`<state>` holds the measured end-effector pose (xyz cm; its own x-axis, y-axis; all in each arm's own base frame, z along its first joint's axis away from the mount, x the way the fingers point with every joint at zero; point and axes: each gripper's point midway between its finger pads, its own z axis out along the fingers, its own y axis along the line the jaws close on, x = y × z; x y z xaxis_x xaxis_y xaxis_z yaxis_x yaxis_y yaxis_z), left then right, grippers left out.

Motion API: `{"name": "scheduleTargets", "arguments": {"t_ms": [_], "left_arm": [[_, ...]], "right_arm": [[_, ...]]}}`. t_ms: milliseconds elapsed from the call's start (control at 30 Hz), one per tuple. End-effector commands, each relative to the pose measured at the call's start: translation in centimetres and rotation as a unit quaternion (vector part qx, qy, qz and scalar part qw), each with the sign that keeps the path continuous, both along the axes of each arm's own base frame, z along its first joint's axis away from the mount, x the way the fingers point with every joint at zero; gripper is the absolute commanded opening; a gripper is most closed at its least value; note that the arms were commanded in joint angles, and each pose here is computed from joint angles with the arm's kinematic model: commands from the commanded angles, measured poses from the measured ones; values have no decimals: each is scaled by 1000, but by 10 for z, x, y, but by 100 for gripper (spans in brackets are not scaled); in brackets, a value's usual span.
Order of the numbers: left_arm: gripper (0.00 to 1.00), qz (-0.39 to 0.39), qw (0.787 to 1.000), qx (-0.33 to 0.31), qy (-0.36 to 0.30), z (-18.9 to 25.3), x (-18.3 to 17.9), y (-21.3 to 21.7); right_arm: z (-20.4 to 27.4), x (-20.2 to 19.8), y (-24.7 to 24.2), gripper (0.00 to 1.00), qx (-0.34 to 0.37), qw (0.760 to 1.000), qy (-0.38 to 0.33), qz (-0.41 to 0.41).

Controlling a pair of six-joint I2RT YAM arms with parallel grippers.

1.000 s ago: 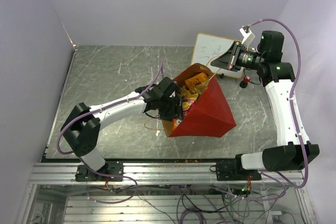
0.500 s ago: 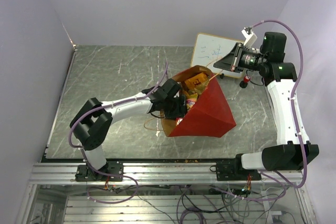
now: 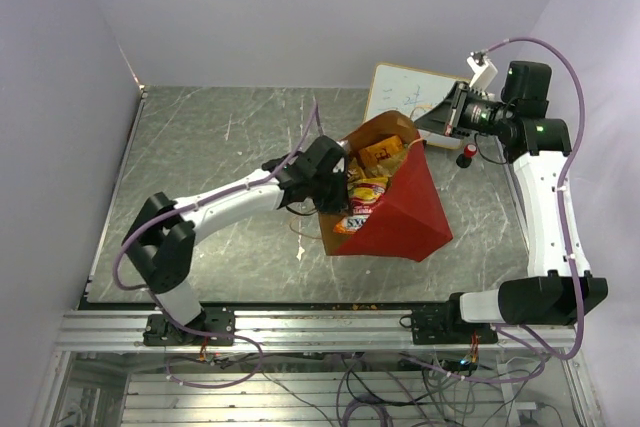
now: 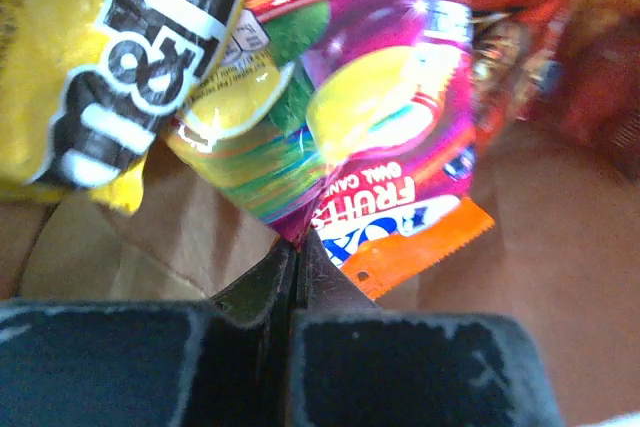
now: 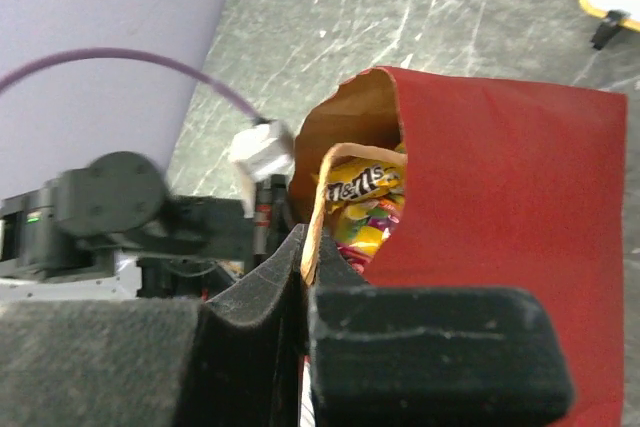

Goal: Take the snacks out of the paper bag

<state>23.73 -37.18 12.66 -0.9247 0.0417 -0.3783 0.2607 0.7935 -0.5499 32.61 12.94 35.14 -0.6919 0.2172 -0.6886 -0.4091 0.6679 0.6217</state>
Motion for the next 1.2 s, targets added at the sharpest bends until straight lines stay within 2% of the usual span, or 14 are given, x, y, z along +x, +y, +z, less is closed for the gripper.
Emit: {"name": "scheduleTargets", "arguments": {"t_ms": [0, 333, 567, 800, 1000, 1167], "left_arm": [[7, -12, 995, -54, -81, 79, 7, 1], [7, -31, 992, -76, -99, 140, -2, 5], [7, -43, 989, -43, -134, 183, 4, 15], [7, -9, 975, -1, -220, 231, -4, 76], [7, 62, 951, 84, -291, 246, -7, 153], [7, 167, 932, 149, -285, 242, -14, 213]], "right_arm": [[10, 6, -13, 0, -43, 998, -26, -34], [17, 13, -9, 0, -58, 997, -43, -35], [22, 8, -13, 0, -69, 995, -50, -46], [23, 0, -15, 0, -74, 995, -54, -51], [25, -5, -13, 0, -66, 995, -54, -50], [25, -12, -9, 0, -55, 996, -48, -41]]}}
